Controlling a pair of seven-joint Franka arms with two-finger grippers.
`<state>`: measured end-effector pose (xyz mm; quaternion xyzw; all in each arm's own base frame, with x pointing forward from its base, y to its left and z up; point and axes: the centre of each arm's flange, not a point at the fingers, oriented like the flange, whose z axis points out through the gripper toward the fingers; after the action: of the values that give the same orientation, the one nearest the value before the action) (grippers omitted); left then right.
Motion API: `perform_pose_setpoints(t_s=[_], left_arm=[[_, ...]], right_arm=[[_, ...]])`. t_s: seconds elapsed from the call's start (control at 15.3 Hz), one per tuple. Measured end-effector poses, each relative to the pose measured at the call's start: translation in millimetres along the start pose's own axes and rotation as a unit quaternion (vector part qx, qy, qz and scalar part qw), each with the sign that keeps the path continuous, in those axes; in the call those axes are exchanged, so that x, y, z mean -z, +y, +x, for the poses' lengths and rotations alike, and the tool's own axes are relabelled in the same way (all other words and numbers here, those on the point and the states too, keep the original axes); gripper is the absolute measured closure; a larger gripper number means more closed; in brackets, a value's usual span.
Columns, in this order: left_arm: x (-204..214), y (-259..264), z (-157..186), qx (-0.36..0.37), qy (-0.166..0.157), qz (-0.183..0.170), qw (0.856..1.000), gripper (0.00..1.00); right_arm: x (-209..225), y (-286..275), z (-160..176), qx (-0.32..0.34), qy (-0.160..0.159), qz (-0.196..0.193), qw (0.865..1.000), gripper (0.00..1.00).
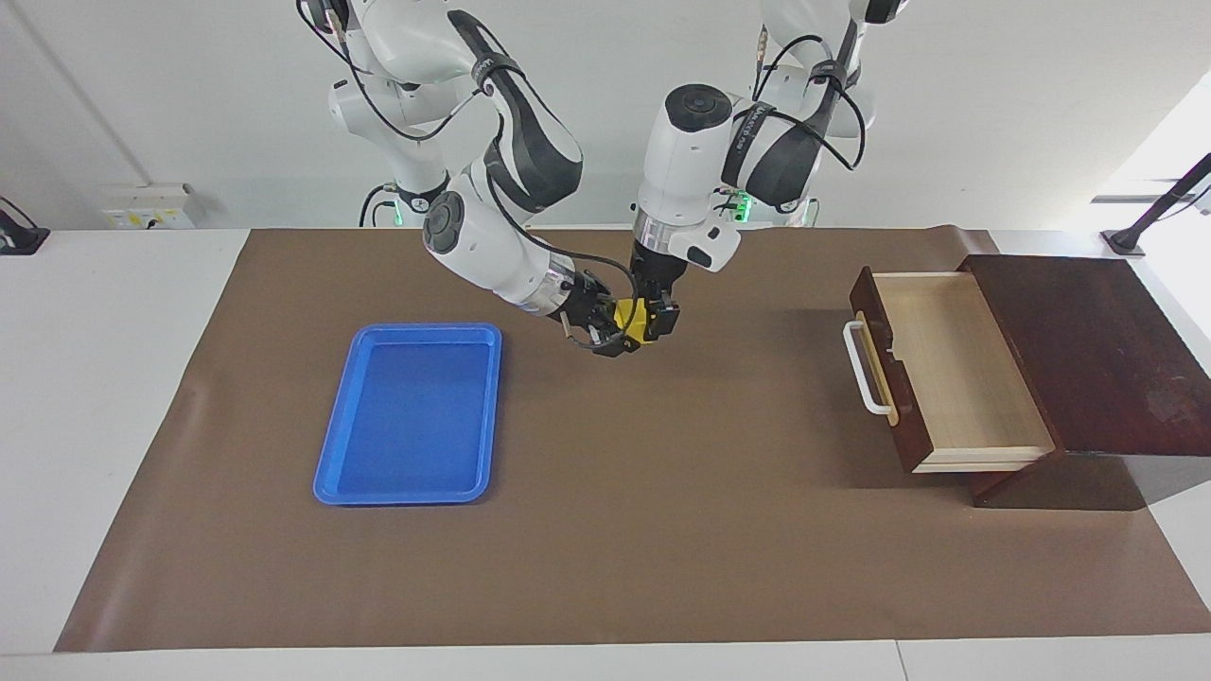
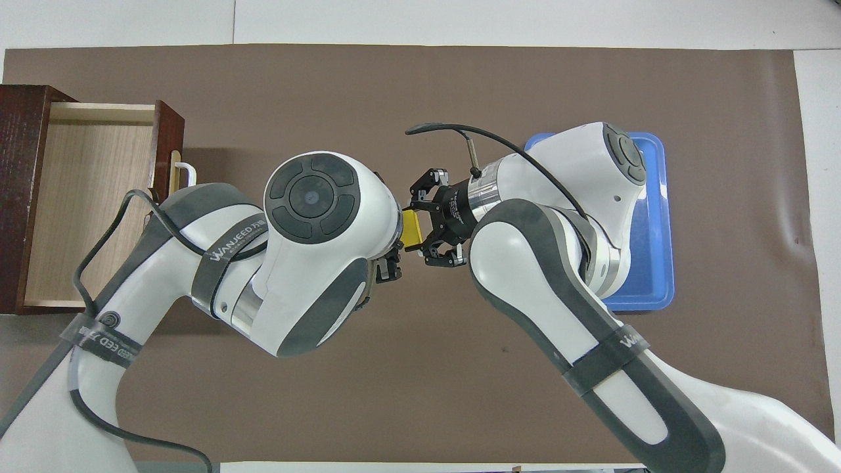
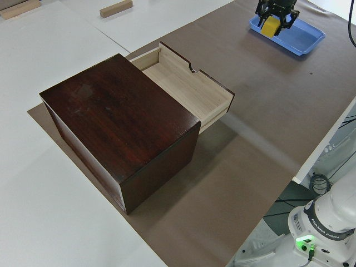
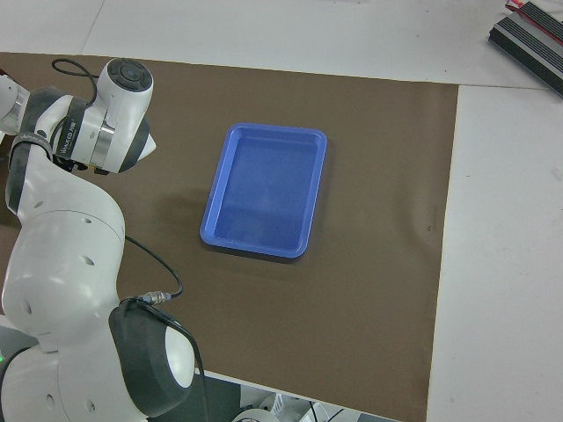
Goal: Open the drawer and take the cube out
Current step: 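Carry the cube with the right gripper while the left gripper withdraws, then lower the cube into the blue tray and open the right gripper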
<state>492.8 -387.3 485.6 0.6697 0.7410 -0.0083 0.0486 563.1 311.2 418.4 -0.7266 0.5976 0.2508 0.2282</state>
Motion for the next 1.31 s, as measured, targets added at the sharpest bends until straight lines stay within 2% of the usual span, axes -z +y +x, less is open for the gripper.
perform_pose_setpoints(t_s=[0.07,0.2,0.39,0.59,0.72,0.85,1.05,1.31], left_arm=[[1,8,10,-0.004,0.01,0.0,1.0,0.01],[1,35,45,-0.027,0.023,0.005,0.999,0.0],[-1,87,124,-0.038,0.031,0.009,0.999,0.0],[-6,122,198,-0.033,0.035,0.004,0.999,0.0],[-21,131,232,-0.027,0.053,-0.005,0.998,0.0],[-34,135,258,-0.034,0.063,-0.001,0.997,0.0],[-38,141,293,-0.048,0.07,0.007,0.996,0.0],[-36,144,304,-0.08,0.068,0.008,0.994,0.0]], right_arm=[[2,-1,-1,0.001,-0.001,0.002,1.0,0.45],[5,-3,-1,0.001,-0.001,0.005,1.0,0.45],[18,-9,17,-0.014,-0.001,0.015,1.0,0.45],[65,-23,81,-0.056,-0.003,0.031,0.998,0.45],[96,-27,130,-0.069,-0.004,0.044,0.997,0.45],[109,-26,164,-0.076,-0.004,0.048,0.996,0.45],[104,-12,205,-0.069,0.001,0.037,0.997,0.45],[98,17,250,-0.062,0.003,0.021,0.998,0.45]])
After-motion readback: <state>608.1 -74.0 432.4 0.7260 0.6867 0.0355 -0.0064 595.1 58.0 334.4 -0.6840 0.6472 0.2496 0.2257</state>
